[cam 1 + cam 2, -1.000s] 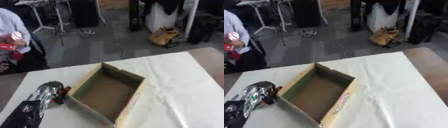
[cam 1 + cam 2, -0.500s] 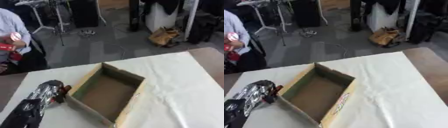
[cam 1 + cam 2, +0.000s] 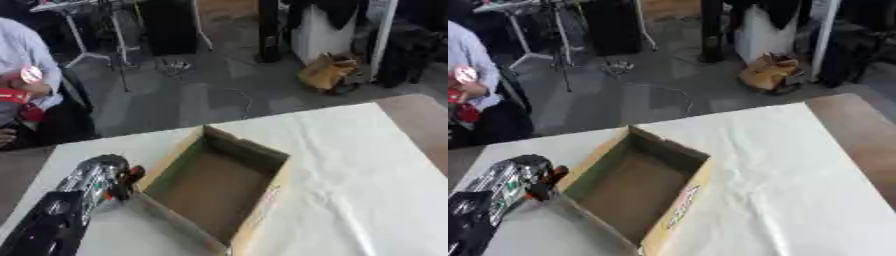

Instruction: Pick up objects on the table and place them in the box.

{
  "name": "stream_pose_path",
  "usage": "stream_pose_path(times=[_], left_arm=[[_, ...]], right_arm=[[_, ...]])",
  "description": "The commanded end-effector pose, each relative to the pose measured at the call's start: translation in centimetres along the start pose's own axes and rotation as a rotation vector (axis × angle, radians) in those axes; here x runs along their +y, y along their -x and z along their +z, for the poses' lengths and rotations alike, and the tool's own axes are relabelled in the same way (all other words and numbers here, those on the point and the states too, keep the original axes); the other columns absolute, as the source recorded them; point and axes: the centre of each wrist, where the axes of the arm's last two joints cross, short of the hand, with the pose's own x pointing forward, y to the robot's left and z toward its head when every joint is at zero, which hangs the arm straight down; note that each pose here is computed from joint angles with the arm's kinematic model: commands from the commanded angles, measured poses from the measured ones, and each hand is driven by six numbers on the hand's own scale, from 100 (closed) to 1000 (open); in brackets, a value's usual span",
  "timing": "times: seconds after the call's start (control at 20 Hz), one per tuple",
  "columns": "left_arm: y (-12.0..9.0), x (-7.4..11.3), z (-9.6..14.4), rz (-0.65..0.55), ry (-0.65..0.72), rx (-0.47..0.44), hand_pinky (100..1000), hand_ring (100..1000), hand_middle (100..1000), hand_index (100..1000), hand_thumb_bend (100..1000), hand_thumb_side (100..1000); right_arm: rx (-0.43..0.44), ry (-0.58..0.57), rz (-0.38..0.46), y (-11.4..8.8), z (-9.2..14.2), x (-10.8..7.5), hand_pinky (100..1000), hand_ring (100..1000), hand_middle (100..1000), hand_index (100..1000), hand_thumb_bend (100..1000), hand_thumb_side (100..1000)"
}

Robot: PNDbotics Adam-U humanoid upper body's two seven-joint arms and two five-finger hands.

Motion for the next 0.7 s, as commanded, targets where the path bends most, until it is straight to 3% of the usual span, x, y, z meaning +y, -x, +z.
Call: stream_pose_path(times=[0.05,0.7], left_arm=[[1.6,2.7,0.6,-0.002,-0.056,0.03,575,689,623,590,100,246],[1.6,4.1,0.9,0.002,-0.067,0.025,568,683,616,588,100,247]], right_arm=[[-0.136,0.137,-0.104,-0.2,-0.9,0.0,843,831,634,697,100,1000],[-0.129,0.135,-0.097,-0.2,-0.9,-0.1,843,831,634,697,100,1000]])
